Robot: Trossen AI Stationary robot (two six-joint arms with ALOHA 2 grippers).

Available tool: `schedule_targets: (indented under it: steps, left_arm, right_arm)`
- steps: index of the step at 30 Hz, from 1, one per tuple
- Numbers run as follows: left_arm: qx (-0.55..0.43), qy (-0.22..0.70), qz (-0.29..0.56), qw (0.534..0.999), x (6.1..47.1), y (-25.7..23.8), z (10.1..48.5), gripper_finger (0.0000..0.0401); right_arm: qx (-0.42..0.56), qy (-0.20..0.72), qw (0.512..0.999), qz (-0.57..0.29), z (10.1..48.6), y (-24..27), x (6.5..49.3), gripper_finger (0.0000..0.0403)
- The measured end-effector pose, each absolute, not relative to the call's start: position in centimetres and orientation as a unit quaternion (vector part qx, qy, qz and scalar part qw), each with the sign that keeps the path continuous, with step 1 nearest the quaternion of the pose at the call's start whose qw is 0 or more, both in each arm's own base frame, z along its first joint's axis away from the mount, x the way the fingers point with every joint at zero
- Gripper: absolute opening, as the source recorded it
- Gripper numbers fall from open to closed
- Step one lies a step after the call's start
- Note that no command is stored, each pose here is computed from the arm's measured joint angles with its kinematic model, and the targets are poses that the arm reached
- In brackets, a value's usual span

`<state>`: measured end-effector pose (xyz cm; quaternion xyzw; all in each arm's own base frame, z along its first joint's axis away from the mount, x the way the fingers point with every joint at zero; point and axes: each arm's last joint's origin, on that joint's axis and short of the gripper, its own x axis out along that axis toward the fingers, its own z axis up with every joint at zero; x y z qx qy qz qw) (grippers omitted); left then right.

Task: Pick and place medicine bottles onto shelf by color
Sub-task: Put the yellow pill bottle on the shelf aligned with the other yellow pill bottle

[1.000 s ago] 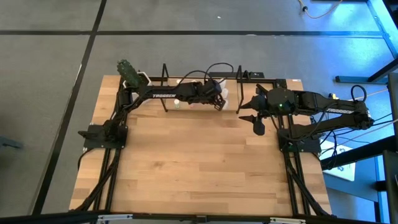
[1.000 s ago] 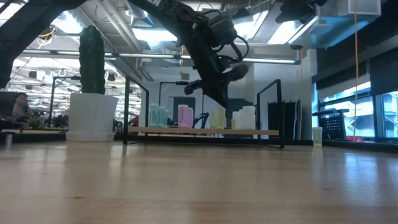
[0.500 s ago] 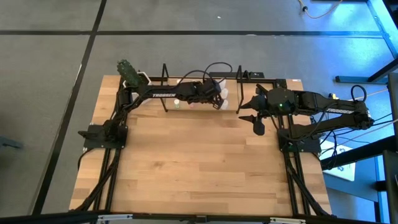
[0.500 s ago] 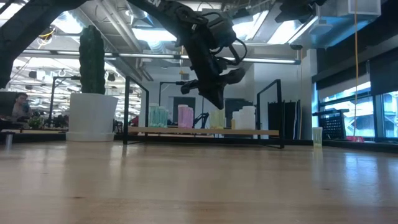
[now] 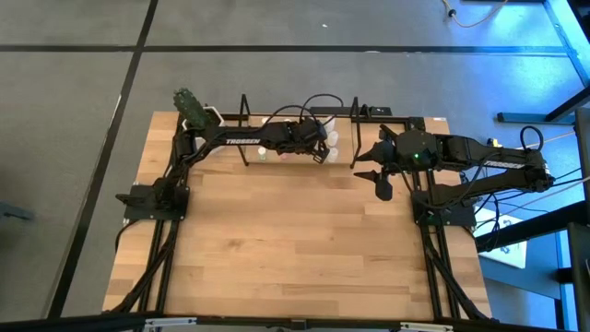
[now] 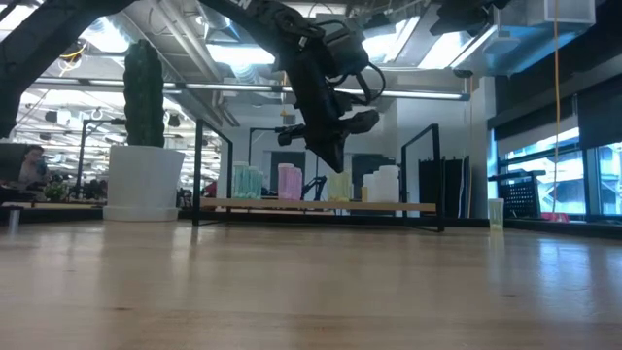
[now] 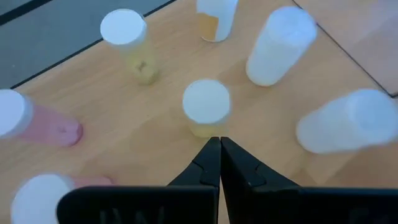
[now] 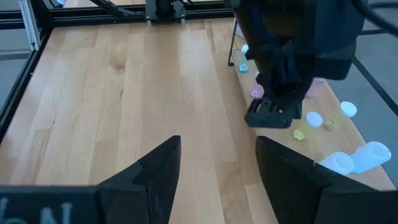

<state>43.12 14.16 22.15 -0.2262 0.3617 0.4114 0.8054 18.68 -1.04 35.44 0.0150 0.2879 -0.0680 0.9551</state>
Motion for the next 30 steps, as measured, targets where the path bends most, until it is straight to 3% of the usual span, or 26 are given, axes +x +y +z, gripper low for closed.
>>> schedule_targets:
  steps: [13,23,30]
  left_arm:
    - [-0.155,0.318,0.363,0.862,39.5,10.7,31.6,0.0]
    - [-0.116,0.353,0.353,0.859,37.3,6.3,33.8,0.0]
    - [-0.096,0.335,0.349,0.87,36.9,3.7,34.8,0.0]
  right_arm:
    - [0.015,0.286,0.956,-0.068,35.5,-1.0,18.7,0.0209]
    - [0.057,0.27,0.958,-0.08,35.7,-1.0,18.9,0.0209]
    - [0.159,0.253,0.939,-0.173,35.9,-1.8,18.4,0.0209]
